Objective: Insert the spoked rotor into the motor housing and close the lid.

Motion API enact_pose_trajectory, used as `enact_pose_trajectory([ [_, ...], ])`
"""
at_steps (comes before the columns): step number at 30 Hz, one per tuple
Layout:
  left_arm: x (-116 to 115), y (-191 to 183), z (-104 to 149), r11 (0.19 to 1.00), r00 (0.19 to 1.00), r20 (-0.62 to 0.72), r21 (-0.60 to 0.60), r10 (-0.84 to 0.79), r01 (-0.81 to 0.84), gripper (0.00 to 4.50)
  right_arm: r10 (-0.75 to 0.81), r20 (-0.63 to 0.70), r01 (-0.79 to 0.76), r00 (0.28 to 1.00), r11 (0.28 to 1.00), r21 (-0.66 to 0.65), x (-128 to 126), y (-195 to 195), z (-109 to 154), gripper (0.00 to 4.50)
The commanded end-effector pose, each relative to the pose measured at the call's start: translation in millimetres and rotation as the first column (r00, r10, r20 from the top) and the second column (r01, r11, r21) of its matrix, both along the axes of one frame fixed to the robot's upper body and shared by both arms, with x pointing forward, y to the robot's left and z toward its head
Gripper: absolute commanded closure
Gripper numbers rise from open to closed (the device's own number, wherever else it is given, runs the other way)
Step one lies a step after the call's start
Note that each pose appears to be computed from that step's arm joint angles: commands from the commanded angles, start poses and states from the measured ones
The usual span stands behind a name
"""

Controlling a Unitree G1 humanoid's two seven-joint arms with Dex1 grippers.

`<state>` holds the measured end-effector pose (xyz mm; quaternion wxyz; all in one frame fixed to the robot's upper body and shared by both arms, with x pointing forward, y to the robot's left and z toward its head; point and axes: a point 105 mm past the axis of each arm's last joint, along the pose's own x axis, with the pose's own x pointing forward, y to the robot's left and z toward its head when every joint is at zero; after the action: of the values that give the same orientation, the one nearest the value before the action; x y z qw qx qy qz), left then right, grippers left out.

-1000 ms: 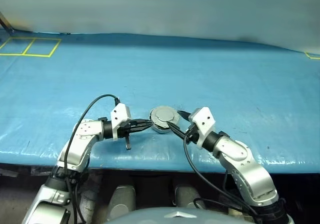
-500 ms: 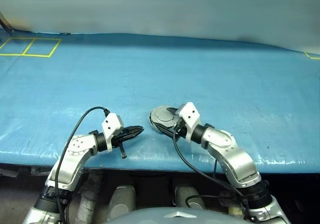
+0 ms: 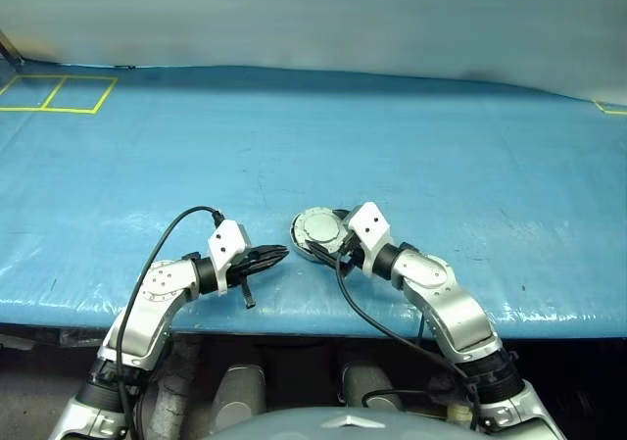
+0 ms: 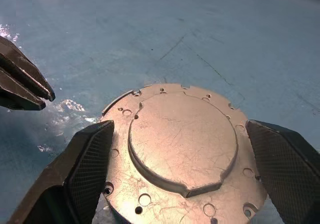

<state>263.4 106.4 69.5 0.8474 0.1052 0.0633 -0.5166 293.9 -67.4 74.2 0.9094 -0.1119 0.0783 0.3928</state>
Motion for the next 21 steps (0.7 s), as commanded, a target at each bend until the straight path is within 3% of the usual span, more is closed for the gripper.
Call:
enact_pose_trajectory([
  [1, 3.3, 0.2, 3.2, 1.000, 1.000, 0.015, 0.000, 0.005, -0.005, 4.33, 0.012, 0.026, -0.012, 1.000, 1.000, -0.017, -1.7, 2.1, 3.8, 0.02],
  [7, 3.3, 0.1, 5.3, 0.999, 1.000, 0.009, -0.033, 0.020, -0.019, 4.33, 0.015, -0.006, -0.015, 1.000, 1.000, -0.022, -2.1, 4.1, -5.0, 0.02],
  [10, 6.0, 6.8, -4.0, 0.998, 0.998, -0.009, -0.002, 0.058, -0.058, 4.33, 0.004, -0.018, -0.004, 1.000, 1.000, 0.018, -0.9, 7.3, -3.0, 0.57],
  [13, 5.9, 9.7, -4.4, 0.997, 0.997, -0.012, -0.012, 0.073, -0.073, 4.33, 0.016, -0.016, -0.015, 1.000, 1.000, 0.021, -1.6, 10.5, -2.5, 1.45],
  [21, 16.4, 24.3, -0.2, 0.988, 0.989, 0.010, -0.018, 0.151, -0.150, 4.33, 0.002, -0.013, -0.001, 1.000, 0.998, 0.058, 3.3, 18.1, 4.3, 1.45],
])
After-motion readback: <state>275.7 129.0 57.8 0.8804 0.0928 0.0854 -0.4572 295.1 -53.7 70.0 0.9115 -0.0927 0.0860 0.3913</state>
